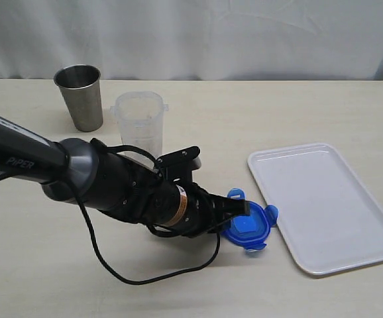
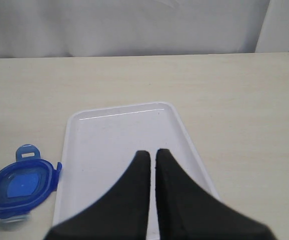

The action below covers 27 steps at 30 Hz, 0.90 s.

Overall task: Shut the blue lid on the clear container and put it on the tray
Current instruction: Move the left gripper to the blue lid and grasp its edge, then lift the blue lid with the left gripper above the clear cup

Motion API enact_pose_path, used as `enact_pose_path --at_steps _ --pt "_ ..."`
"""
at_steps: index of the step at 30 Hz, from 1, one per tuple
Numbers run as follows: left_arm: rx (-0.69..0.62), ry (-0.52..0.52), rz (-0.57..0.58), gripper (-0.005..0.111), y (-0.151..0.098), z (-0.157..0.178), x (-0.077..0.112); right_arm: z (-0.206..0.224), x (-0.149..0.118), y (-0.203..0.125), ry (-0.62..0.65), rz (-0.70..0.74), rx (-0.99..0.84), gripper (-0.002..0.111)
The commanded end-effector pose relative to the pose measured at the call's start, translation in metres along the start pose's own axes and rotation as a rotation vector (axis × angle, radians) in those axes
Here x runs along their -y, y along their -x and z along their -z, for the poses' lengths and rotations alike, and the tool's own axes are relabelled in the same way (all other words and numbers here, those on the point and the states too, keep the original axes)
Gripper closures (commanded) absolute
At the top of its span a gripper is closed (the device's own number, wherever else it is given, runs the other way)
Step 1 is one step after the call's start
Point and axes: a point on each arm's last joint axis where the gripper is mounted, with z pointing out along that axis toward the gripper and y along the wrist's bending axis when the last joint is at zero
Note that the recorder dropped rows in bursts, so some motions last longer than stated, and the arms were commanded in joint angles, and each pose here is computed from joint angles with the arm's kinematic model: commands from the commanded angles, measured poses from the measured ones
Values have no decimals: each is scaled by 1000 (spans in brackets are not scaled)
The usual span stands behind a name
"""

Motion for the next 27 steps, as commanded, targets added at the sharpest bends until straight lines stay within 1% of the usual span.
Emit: enact_pose_path --at_steps 1,5,9,14,18,20,24,27 --pt "-6 -1 12 80 -1 -1 0 0 0 0 1 -4 5 104" --pt "-9 -6 9 92 -2 -1 0 0 0 0 1 -4 5 104" --pt "-20 -25 2 106 -3 -1 2 0 0 0 1 -4 5 104" --pt "-52 -59 -45 107 -6 -1 5 0 0 0 1 -4 5 104" --pt "-78 -126 -111 107 -7 5 13 0 0 0 1 -4 5 104" --pt "-74 -147 -145 107 -5 11 18 0 0 0 1 -4 5 104" --pt "-62 -191 -261 107 0 30 31 0 0 0 1 -4 5 104" --pt "-57 -224 -320 107 3 46 41 0 0 0 1 -4 5 104"
